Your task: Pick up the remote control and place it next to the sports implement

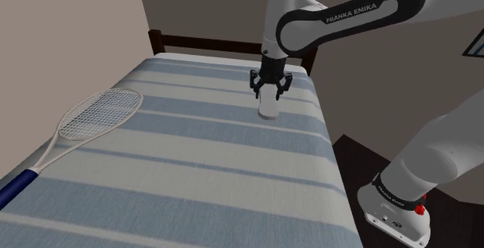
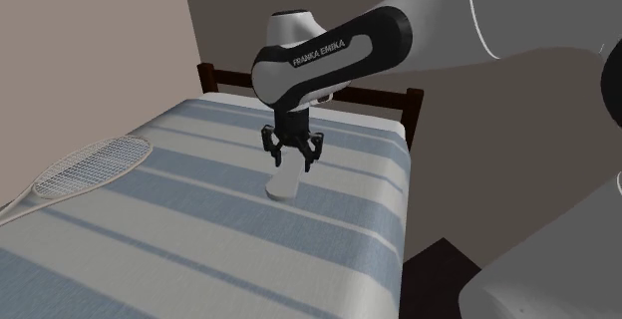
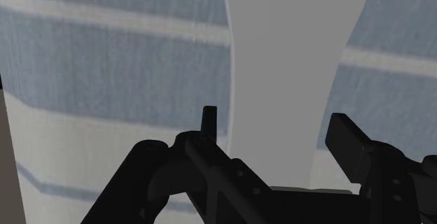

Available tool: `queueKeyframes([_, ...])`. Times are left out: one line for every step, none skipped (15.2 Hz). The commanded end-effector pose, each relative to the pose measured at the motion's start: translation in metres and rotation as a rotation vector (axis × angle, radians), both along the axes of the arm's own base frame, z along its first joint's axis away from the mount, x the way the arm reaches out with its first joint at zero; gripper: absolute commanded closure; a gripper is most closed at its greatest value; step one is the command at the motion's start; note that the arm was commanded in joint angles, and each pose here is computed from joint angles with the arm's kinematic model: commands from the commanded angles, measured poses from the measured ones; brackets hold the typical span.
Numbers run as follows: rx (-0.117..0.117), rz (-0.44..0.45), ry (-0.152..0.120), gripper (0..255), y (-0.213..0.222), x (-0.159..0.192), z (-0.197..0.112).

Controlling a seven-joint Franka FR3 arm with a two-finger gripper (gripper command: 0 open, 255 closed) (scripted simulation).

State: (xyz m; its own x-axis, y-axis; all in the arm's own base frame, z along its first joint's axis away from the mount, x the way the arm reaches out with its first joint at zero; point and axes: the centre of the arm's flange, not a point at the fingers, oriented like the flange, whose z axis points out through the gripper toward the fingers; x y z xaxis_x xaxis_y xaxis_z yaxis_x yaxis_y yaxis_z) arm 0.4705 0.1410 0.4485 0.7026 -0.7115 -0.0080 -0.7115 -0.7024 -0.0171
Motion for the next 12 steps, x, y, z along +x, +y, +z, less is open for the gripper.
queueKeyframes([0.000, -0.001, 0.000, 255, 0.025, 0.007, 0.001])
queueKeyframes([0.000, -0.001, 0.000, 255, 0.037, 0.011, 0.001])
queueKeyframes([0.000, -0.001, 0.000, 255, 0.050, 0.016, 0.001])
queueKeyframes([0.000, -0.001, 0.000, 255, 0.062, 0.020, 0.002])
queueKeyframes([0.000, -0.001, 0.000, 255, 0.075, 0.025, 0.002])
queueKeyframes([0.000, -0.001, 0.000, 255, 0.087, 0.029, 0.002])
queueKeyframes([0.000, -0.001, 0.000, 255, 0.099, 0.034, 0.002])
queueKeyframes([0.000, -0.001, 0.000, 255, 0.112, 0.039, 0.002])
queueKeyframes([0.000, -0.001, 0.000, 255, 0.124, 0.043, 0.002])
queueKeyframes([0.000, -0.001, 0.000, 255, 0.137, 0.048, 0.002])
queueKeyframes([0.000, -0.001, 0.000, 255, 0.149, 0.052, 0.002])
queueKeyframes([0.000, -0.001, 0.000, 255, 0.161, 0.057, 0.002])
